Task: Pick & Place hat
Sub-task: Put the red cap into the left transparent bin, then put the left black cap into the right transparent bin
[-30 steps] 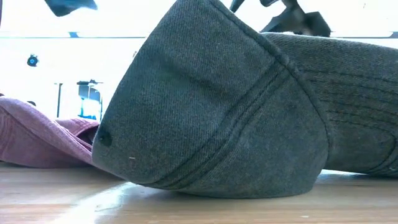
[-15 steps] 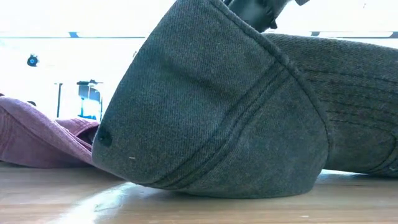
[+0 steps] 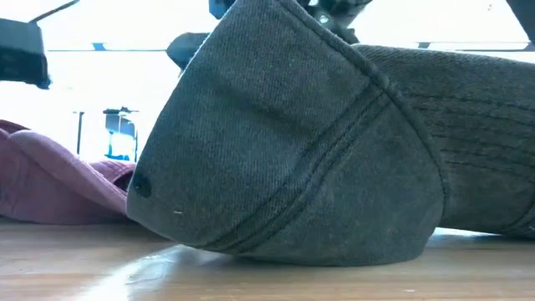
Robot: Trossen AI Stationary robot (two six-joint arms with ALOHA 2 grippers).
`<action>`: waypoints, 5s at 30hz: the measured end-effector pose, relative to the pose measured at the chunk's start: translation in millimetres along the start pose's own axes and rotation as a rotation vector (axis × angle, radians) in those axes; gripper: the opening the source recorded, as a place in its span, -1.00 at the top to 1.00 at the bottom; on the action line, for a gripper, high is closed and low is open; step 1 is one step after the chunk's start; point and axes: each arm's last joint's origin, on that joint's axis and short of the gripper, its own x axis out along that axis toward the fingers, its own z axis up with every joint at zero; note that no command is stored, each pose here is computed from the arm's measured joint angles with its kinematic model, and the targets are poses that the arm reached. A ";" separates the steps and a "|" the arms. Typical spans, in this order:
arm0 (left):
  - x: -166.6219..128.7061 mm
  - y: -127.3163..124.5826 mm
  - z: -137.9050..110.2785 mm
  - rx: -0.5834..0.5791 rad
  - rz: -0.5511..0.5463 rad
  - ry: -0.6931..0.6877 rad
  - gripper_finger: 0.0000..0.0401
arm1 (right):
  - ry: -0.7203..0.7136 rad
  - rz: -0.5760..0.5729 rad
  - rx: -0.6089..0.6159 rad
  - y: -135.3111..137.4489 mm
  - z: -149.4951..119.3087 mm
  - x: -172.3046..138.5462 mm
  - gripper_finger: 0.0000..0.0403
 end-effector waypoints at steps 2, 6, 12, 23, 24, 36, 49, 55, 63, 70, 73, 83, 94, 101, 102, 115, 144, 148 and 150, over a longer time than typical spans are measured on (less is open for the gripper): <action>3.5 4.7 0.7 -0.022 -0.006 -0.006 0.12 | 0.034 0.023 0.004 -2.1 3.0 3.9 -0.04; 6.6 10.1 1.4 -0.038 -0.008 -0.010 0.12 | 0.068 0.019 0.013 -7.5 4.9 7.2 0.15; 6.8 11.0 2.7 -0.033 -0.004 -0.053 0.12 | 0.046 0.040 0.007 -4.7 11.3 -1.3 0.70; -30.1 -36.6 29.1 0.093 -0.122 -0.312 0.12 | -0.154 0.011 -0.044 12.8 33.9 -69.2 0.93; -34.9 -39.9 32.7 0.097 -0.119 -0.349 0.12 | -0.185 -0.001 -0.040 14.0 36.7 -80.3 0.93; -136.6 -67.2 91.3 0.027 -0.090 -0.799 0.12 | -0.717 -0.132 0.278 0.4 84.5 -175.4 0.94; -223.3 -73.6 124.9 0.203 -0.032 -0.962 0.12 | -0.826 -0.137 0.402 -72.2 154.3 -159.4 0.94; -232.9 -62.5 130.3 0.227 -0.011 -0.975 0.12 | -0.814 -0.135 0.448 -96.0 166.9 -133.1 0.94; -228.6 -45.0 128.9 0.313 0.058 -0.979 0.12 | -0.693 -0.083 0.399 -88.9 197.8 -103.8 0.91; -229.6 -35.6 130.0 0.319 0.069 -0.976 0.12 | -0.666 -0.399 0.360 -70.5 199.7 -107.6 0.73; -228.4 -33.2 129.4 0.352 0.087 -0.969 0.12 | -0.697 -0.436 0.309 -56.5 199.8 -118.2 0.75; -210.1 -2.9 122.2 0.346 0.108 -0.607 0.12 | -0.604 -0.492 0.058 -2.3 166.1 -165.0 0.31; -130.2 44.7 70.1 0.221 0.483 -0.003 0.12 | -0.396 -0.222 0.275 55.5 71.8 -150.1 0.03; -87.1 69.3 45.3 0.123 0.520 0.049 0.12 | -0.447 0.001 0.422 58.7 56.0 -85.8 0.03; -81.0 71.2 43.0 0.105 0.503 0.027 0.12 | -0.444 -0.007 0.425 56.2 53.1 -78.8 0.03; -7.2 81.9 27.0 -0.192 0.113 -0.203 0.12 | -0.292 -0.126 0.535 21.0 12.4 -34.0 0.03; -14.3 51.6 48.1 -0.049 0.182 -0.057 0.12 | -0.291 0.127 0.617 -6.6 -3.5 26.3 0.03; -3.0 54.8 43.1 -0.138 0.069 -0.073 0.12 | -0.281 0.166 0.606 -2.6 0.2 31.3 0.03; 0.6 55.3 42.2 -0.178 0.021 -0.085 0.12 | -0.298 0.195 0.569 -0.3 2.0 33.4 0.03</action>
